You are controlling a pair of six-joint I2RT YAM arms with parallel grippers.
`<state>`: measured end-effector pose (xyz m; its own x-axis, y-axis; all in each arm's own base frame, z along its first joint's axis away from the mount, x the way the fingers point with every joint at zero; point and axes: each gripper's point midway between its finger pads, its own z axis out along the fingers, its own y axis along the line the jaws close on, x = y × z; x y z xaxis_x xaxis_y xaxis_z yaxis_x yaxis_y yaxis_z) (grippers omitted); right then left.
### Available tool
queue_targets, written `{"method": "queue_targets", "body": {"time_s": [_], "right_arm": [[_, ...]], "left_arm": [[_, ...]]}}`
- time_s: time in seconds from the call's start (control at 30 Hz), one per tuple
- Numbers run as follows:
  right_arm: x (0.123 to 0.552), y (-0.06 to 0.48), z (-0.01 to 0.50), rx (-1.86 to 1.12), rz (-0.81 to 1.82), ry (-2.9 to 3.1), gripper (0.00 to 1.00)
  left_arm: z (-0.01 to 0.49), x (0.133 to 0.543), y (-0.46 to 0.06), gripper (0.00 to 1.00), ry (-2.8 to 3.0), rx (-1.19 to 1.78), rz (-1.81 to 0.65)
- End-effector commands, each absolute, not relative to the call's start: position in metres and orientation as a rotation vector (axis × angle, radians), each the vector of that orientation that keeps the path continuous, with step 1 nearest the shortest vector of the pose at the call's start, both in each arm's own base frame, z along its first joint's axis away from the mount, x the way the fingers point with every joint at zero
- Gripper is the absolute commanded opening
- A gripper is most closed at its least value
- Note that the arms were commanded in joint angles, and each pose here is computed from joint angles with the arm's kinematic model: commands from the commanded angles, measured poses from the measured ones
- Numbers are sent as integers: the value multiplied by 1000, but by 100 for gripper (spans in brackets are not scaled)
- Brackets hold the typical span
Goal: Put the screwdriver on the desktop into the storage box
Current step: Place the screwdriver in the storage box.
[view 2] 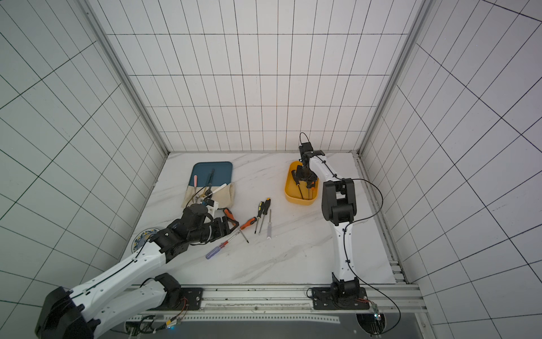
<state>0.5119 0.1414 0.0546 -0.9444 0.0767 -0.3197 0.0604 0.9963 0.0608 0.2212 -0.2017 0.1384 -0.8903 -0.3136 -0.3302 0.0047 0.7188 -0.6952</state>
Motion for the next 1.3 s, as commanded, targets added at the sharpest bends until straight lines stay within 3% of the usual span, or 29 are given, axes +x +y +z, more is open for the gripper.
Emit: {"method": "queue_targets", "body": {"time_s": [0.0, 0.47, 0.73, 1.0, 1.27], "right_arm": [[509, 142, 82, 112, 88, 2780, 32], [480, 162, 137, 29, 193, 2683, 32], [475, 193, 122, -40, 313, 2720, 32], [482, 218, 88, -19, 478, 2775, 18], [492, 217, 62, 44, 474, 2812, 18]], "left_arm": [[141, 220, -200, 76, 2481, -229, -1017], [144, 222, -202, 76, 2484, -237, -1010], [147, 220, -204, 76, 2482, -237, -1007], [148, 217, -201, 76, 2485, -239, -996], [149, 215, -198, 76, 2485, -236, -980]]}}
